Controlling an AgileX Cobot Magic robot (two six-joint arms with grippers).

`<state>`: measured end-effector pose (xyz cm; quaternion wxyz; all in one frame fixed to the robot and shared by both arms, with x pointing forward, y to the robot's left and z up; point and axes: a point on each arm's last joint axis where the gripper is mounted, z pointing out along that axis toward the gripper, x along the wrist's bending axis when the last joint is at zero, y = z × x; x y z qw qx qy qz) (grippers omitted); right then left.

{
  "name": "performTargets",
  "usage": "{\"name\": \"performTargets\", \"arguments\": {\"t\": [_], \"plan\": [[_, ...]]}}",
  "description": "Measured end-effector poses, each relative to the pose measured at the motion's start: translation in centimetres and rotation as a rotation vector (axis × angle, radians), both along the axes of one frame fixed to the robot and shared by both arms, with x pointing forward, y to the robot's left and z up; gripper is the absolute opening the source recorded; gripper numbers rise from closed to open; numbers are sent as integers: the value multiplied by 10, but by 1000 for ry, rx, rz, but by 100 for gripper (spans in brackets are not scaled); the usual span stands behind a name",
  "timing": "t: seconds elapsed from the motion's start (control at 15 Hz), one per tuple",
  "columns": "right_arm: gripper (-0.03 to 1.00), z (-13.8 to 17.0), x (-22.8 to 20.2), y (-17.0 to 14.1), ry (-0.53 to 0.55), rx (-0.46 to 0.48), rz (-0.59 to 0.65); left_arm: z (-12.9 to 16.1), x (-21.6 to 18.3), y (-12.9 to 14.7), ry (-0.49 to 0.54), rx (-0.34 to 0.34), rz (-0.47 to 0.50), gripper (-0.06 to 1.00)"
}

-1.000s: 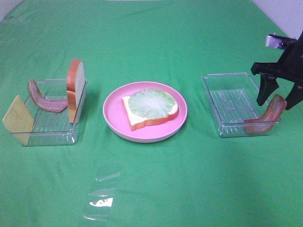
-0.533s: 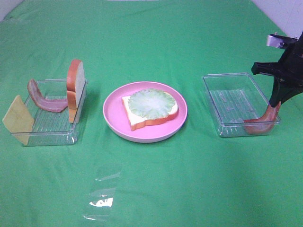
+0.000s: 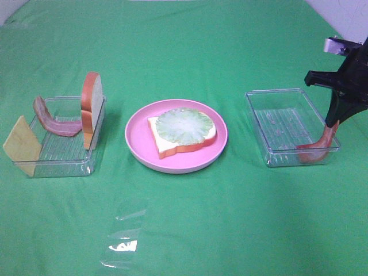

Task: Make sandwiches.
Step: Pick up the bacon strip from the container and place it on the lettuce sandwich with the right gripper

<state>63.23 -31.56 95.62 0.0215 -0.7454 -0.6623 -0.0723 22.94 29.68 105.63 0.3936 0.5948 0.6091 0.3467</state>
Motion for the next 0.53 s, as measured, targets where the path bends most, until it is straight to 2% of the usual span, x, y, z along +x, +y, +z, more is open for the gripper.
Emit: {"name": "performTargets", "arguments": {"t": [0.53], "plan": [[2, 78, -17, 13, -198, 118, -20, 0, 0, 0, 0, 0, 0, 97]]}}
